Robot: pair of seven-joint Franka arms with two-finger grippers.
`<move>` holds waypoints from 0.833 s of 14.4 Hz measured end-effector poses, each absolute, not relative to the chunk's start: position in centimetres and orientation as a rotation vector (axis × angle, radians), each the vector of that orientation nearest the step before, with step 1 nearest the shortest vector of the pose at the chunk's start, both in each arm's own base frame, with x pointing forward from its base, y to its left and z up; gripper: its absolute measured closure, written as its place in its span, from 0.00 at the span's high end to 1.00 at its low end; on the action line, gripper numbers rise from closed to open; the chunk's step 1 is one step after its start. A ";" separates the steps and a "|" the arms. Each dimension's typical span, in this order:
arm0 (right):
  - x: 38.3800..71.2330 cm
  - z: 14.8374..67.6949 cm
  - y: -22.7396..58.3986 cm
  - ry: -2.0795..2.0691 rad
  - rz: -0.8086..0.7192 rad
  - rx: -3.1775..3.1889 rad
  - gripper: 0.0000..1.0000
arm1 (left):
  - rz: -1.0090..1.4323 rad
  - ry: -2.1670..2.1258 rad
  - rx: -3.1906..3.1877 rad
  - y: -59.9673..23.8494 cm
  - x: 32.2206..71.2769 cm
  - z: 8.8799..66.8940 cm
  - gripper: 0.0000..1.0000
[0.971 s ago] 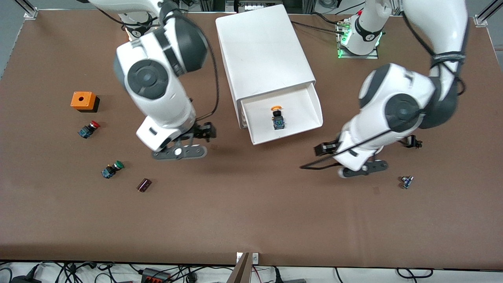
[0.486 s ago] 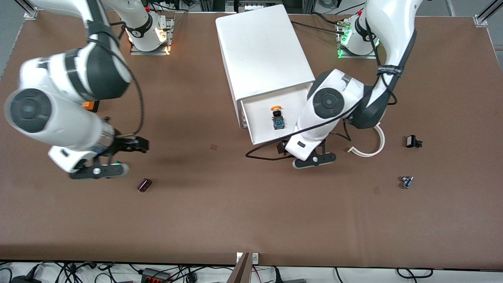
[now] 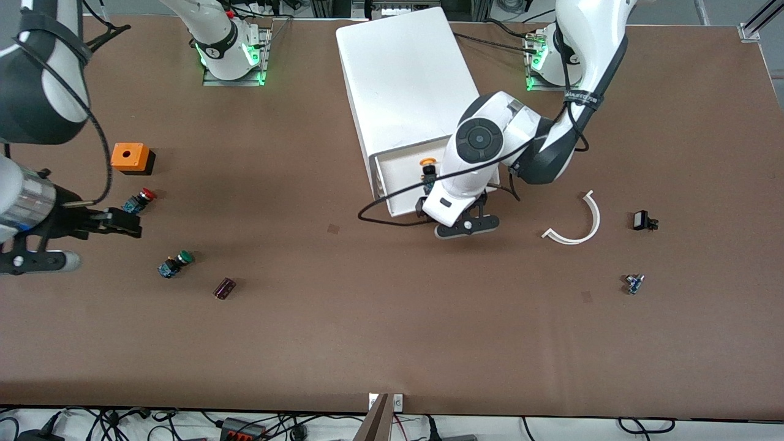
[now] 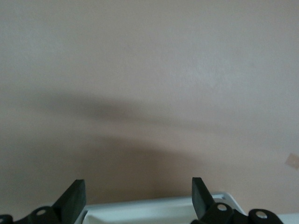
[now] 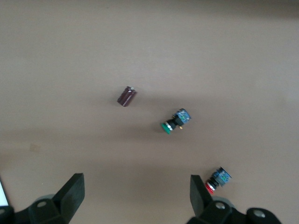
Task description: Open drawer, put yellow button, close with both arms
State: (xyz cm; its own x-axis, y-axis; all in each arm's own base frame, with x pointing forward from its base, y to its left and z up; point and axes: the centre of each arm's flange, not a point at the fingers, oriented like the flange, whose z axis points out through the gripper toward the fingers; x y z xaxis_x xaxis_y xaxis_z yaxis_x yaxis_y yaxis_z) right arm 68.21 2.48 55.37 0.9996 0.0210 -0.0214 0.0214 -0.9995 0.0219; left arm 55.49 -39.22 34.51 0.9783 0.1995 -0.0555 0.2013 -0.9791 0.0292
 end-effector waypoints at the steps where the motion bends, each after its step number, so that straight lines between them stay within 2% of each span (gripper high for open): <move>1: 67.9 56.1 1.1 0.002 -0.025 3.120 1.00 | -0.091 0.295 3.093 -39.7 54.6 34.6 1.00; 6: 65.1 60.3 -3.9 -0.116 0.038 3.121 1.00 | -0.159 0.234 3.100 -41.4 50.7 34.3 1.00; 12: 62.4 61.0 -5.6 -0.132 0.002 3.129 1.00 | -0.267 0.229 3.106 -41.9 48.7 34.1 1.00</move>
